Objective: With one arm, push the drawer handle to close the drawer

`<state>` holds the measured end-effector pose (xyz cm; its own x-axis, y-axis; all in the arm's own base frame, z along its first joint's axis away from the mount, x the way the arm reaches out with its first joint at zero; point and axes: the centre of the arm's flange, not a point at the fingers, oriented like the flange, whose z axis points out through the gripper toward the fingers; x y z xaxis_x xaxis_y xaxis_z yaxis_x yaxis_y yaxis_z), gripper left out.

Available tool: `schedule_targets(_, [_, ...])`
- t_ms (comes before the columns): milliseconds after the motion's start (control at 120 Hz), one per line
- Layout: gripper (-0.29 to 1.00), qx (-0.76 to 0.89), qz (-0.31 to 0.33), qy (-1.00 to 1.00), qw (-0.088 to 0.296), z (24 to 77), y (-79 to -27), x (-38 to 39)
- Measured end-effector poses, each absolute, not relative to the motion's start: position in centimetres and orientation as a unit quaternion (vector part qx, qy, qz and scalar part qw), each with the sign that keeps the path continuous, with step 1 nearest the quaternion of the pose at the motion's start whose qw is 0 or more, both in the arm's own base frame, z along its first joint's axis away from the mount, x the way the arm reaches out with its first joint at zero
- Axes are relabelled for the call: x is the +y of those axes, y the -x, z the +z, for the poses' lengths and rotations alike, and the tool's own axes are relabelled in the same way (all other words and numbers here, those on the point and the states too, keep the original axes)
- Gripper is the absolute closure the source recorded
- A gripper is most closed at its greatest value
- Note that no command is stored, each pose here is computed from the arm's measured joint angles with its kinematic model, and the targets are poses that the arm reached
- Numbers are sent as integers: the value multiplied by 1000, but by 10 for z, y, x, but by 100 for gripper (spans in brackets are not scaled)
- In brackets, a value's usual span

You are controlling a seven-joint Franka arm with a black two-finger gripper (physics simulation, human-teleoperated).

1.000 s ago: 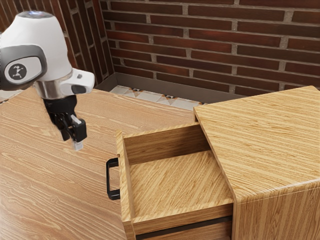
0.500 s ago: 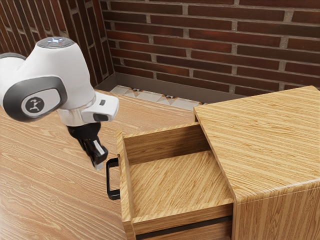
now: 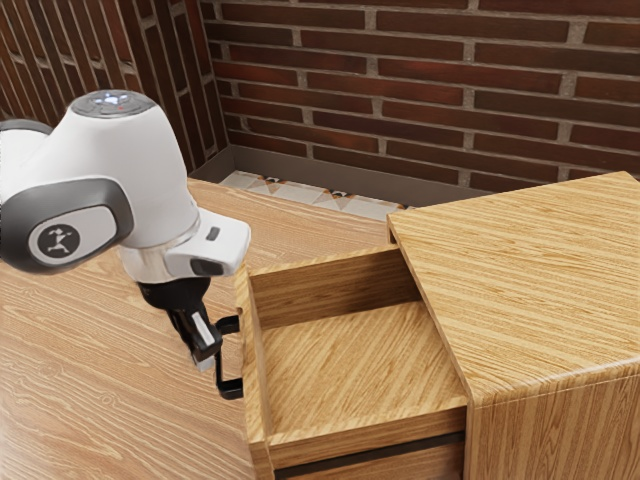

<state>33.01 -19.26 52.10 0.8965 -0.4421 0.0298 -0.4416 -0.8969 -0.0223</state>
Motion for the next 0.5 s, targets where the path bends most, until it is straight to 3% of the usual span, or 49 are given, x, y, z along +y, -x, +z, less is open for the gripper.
schedule_targets(500, [74,289,-24,957,9,532,-365,-278])
